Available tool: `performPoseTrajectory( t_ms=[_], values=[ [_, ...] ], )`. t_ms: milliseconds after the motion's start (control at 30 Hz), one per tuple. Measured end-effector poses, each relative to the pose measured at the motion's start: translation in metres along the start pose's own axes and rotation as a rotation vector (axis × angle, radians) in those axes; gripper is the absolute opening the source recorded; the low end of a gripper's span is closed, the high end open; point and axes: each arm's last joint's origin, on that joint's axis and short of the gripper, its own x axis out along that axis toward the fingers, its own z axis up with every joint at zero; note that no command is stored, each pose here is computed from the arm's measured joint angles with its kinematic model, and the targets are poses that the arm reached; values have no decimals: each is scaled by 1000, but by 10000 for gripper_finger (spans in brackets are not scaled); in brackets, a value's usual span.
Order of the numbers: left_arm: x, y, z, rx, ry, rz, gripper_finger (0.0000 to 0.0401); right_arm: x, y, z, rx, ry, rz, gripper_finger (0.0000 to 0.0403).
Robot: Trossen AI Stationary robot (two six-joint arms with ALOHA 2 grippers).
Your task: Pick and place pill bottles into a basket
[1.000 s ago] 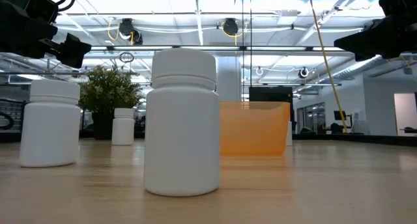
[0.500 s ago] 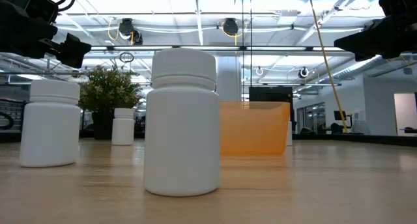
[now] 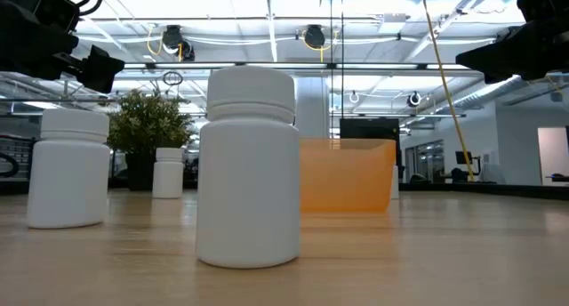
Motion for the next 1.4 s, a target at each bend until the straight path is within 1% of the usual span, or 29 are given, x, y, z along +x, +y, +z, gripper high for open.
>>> performPoseTrajectory(
  t_ms=[733, 867, 967, 1067, 1233, 1400],
  values=[
    [0, 0, 0, 0, 0, 0, 310, 0, 0, 0, -6, -3, -1, 0],
    [0, 0, 0, 0, 0, 0, 310, -1, -4, 14, -100, -117, -73, 0],
    [0, 0, 0, 0, 0, 0, 310, -2, -6, 22, -129, -185, -87, 0],
    [0, 0, 0, 1, -1, 0, 310, -2, -7, 25, -105, -215, -95, 0],
    [0, 0, 0, 1, -1, 0, 310, -3, -7, 27, 5, -245, -81, 0],
    [0, 0, 0, 0, 0, 0, 310, -5, -8, 36, 113, -338, -53, 0]
  ],
)
